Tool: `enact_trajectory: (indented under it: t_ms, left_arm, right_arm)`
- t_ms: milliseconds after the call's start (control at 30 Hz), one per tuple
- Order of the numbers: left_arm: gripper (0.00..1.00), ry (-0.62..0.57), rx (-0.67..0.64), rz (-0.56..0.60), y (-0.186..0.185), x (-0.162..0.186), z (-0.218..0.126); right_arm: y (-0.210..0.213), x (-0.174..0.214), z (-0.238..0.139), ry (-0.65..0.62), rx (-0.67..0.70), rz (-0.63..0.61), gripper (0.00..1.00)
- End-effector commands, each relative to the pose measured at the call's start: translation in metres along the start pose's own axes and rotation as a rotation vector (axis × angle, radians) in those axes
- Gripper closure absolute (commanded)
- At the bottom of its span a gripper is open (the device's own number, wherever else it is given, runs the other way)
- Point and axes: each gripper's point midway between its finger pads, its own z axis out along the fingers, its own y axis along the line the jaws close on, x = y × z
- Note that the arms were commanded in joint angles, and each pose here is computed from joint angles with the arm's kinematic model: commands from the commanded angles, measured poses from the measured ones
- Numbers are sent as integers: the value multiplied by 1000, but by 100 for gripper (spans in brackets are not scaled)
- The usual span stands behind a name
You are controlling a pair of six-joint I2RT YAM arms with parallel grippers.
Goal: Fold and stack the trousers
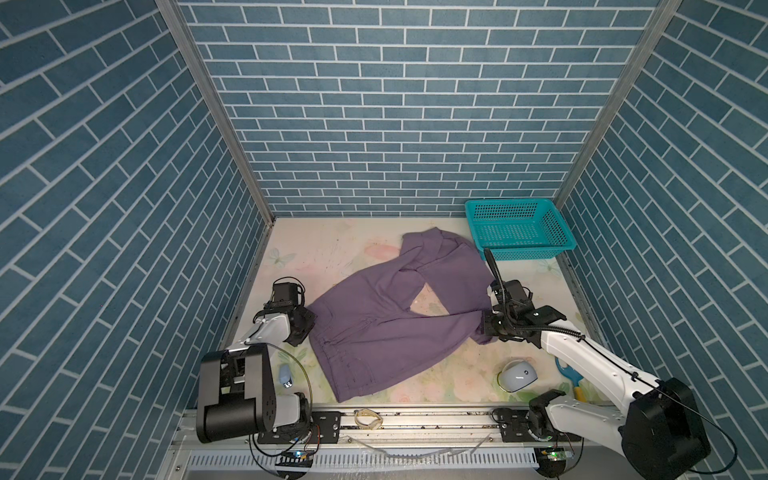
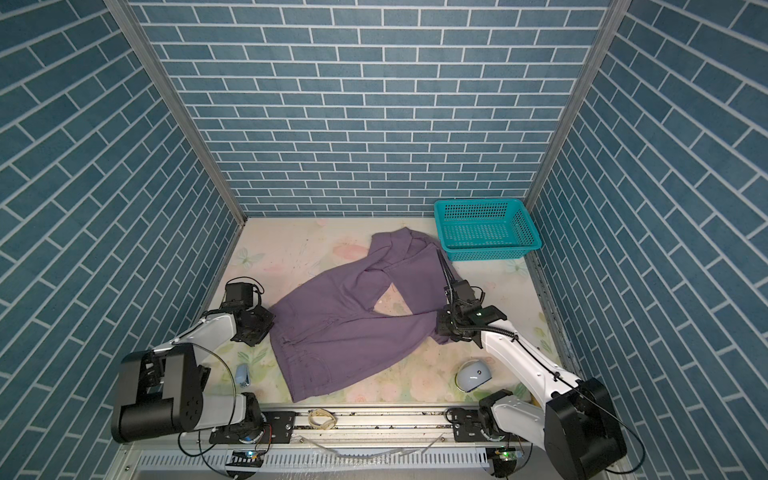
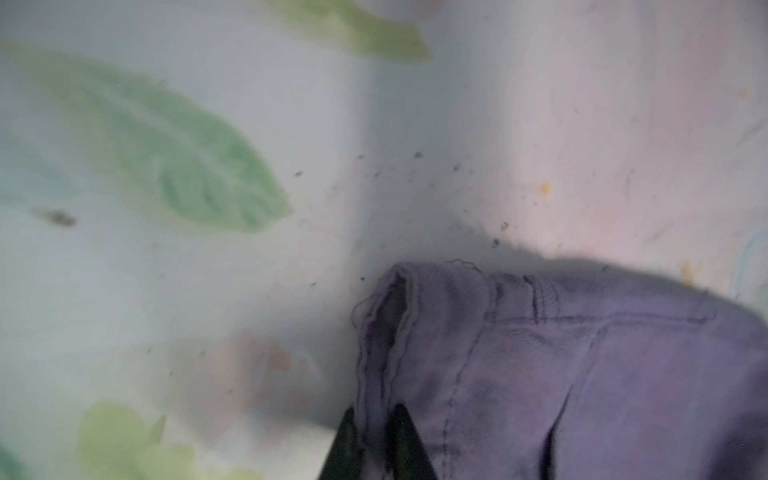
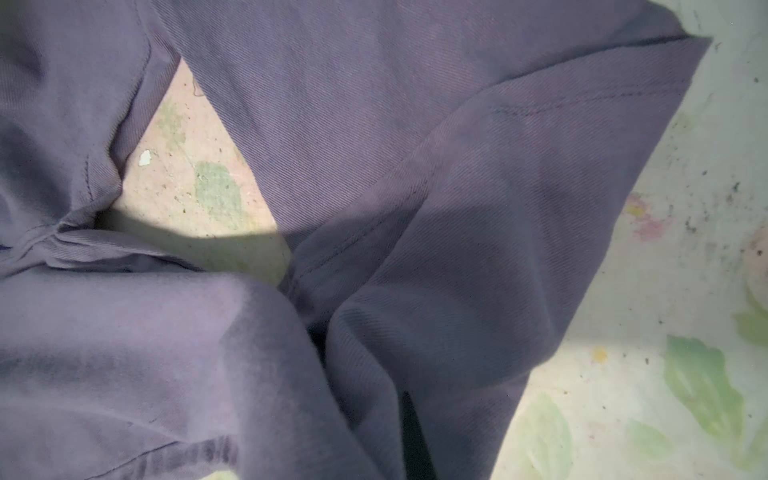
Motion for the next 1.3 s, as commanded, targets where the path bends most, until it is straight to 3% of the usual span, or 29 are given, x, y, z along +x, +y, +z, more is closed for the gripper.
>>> enact_trajectory:
  t_ms: [0,300,500,533,633,767,833,967,1033,1133,1267]
  left_arm:
    - [100,-16,-13,24,-8,-10,6]
    - [100,-55,-73,57,-59,-86,14]
    - [100,-167,-143,50,-73,-163,-29]
    - [100,-187,-152,42,-72,-173,-38]
    - [98,-221,-157,32,-72,-192,-56]
    - [65,-235,-137,30,-75,-193,-70]
    - [53,-237,-91,37,-80,-185,-75]
    - [42,-233,-63,109,-86,-160,-88]
    - [38,-225,-31,145,-89,-141,-91]
    - [38,-196,23,177,-90,-107,-88]
    - [48,-161,77,178,-84,-67,-81]
  right_arm:
    - [12,-15,-7,-36,13,20,100]
    - [71,-10,7,2,-41,-142,100]
    - [145,1,23,32,-138,-350,100]
    - [162,6,27,49,-169,-400,96]
    - [207,25,36,110,-258,-518,68]
    - [232,30,33,131,-301,-581,43]
    - [226,23,25,102,-283,-582,37]
    - [188,2,9,65,-214,-539,31]
    - [155,-10,-2,59,-184,-460,31]
    - [102,-22,-17,23,-116,-330,31]
    - [33,-18,-20,39,24,-177,35]
